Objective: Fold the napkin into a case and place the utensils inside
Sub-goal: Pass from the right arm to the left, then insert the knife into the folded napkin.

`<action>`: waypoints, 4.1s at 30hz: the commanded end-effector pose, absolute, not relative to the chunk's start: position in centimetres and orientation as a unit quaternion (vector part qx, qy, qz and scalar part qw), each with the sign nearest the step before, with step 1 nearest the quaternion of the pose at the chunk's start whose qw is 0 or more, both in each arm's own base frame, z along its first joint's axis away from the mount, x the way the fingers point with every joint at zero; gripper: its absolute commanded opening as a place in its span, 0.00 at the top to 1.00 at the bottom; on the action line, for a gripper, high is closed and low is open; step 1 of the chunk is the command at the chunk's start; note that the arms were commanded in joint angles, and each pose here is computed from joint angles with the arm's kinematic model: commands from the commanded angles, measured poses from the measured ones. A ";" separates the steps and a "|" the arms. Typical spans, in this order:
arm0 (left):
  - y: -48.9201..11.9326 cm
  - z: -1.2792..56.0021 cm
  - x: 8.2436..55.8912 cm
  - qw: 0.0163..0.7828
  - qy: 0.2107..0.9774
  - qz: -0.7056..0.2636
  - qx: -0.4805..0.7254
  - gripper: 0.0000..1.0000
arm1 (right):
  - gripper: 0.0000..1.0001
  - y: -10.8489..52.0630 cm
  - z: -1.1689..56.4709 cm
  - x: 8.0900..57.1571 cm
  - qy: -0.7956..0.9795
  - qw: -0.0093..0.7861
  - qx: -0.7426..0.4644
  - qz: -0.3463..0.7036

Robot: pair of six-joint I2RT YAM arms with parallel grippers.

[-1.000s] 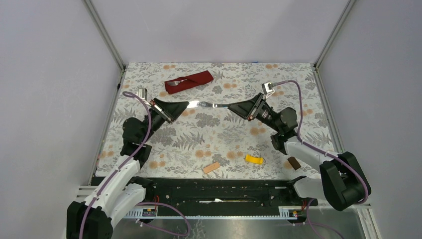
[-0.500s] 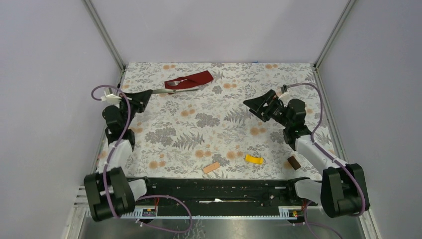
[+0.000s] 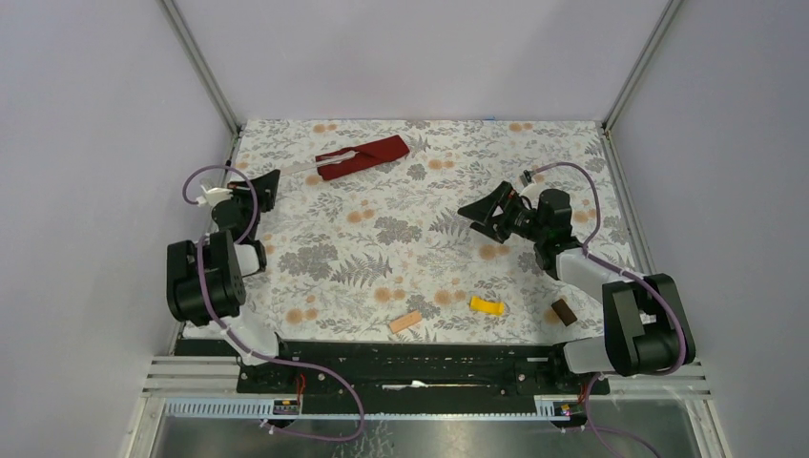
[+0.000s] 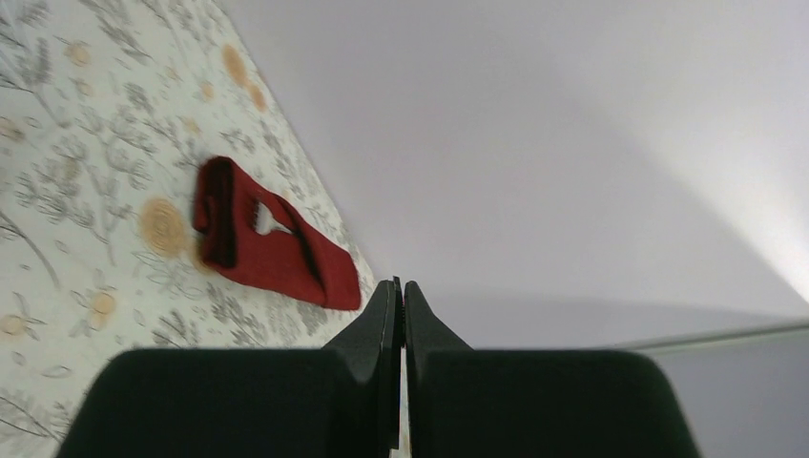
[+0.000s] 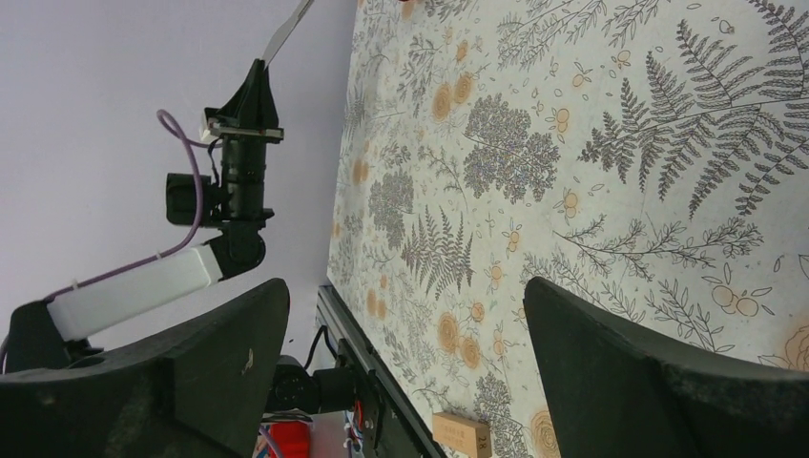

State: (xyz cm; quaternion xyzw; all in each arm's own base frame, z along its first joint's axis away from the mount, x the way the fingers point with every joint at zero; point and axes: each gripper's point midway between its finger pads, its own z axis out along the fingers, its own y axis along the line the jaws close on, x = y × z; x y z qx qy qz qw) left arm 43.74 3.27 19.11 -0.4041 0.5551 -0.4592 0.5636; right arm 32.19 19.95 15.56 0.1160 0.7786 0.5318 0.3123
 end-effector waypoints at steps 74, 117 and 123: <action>-5.4 10.4 56.2 0.544 0.498 -0.509 -0.444 1.00 | 0.00 19.1 17.2 32.7 0.764 0.342 0.072 0.543; -8.7 7.6 58.8 0.478 0.527 -0.504 -0.490 0.88 | 0.00 18.6 16.7 32.7 0.765 0.341 0.077 0.541; -8.5 6.1 58.6 0.444 0.573 -0.470 -0.503 0.75 | 0.00 18.5 16.8 32.6 0.765 0.343 0.078 0.540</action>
